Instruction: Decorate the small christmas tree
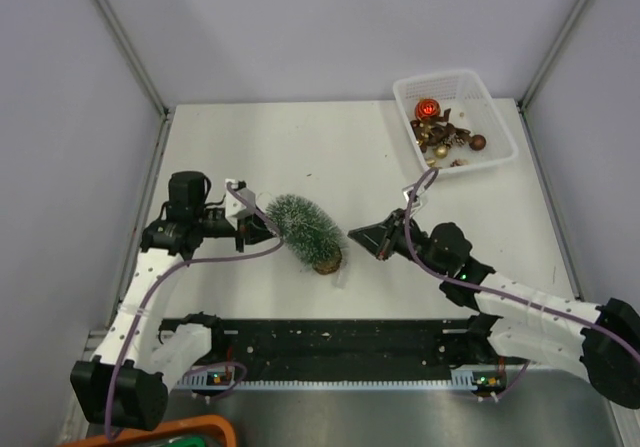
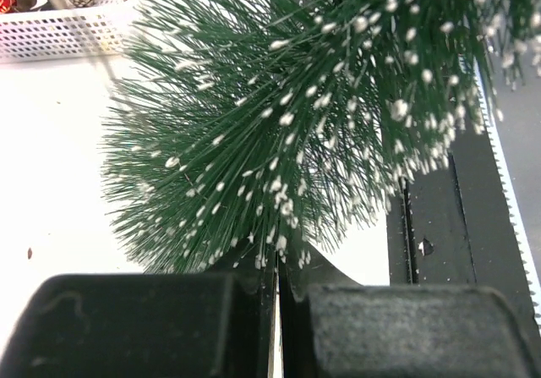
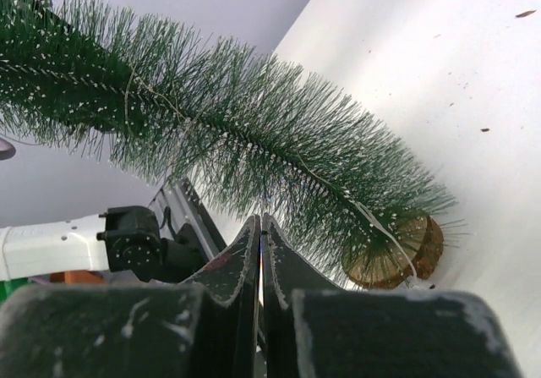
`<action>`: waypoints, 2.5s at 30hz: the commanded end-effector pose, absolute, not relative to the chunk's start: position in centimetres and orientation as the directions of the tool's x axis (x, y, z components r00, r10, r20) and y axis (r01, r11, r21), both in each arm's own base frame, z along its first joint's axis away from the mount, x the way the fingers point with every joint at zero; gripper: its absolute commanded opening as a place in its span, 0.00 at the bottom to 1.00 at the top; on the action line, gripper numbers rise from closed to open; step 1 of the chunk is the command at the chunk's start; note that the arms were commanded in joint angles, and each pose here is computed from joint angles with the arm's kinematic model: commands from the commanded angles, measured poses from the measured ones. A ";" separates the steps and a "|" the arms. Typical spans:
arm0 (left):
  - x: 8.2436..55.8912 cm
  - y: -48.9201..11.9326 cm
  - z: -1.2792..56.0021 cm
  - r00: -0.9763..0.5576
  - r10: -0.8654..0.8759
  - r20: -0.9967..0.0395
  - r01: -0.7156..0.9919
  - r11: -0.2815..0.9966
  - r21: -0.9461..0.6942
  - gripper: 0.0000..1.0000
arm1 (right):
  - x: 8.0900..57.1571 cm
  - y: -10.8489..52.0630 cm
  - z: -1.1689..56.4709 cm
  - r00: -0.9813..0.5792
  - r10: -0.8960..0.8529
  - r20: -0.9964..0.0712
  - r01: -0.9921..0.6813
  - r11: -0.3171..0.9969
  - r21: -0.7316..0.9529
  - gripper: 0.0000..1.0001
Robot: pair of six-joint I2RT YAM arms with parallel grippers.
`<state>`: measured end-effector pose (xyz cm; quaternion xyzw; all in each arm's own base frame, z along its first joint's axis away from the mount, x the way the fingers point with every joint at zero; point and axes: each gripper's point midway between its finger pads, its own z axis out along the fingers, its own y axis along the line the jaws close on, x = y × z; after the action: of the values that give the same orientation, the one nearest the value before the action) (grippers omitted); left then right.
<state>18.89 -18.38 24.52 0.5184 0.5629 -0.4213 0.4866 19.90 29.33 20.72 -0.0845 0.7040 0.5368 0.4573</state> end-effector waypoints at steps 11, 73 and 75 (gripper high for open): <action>17.1 -19.0 27.0 -0.035 0.139 -0.990 0.999 0.027 -0.032 0.00 | 27.1 29.6 23.0 -0.549 0.381 -0.744 -0.532 0.527 0.663 0.73; 21.6 -15.0 22.4 -0.238 0.111 -0.965 0.780 0.614 -0.122 0.56 | 23.5 27.5 21.2 -0.388 0.497 -0.776 -0.302 0.727 0.616 0.00; 19.9 -15.7 22.9 -0.213 0.102 -0.972 0.823 0.554 -0.122 0.69 | 23.3 27.1 21.2 -0.372 0.510 -0.776 -0.272 0.740 0.616 0.00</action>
<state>22.86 -14.78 21.20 0.2795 0.7458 -0.3073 0.5209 22.82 29.30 21.39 0.0281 0.7492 0.4024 0.5253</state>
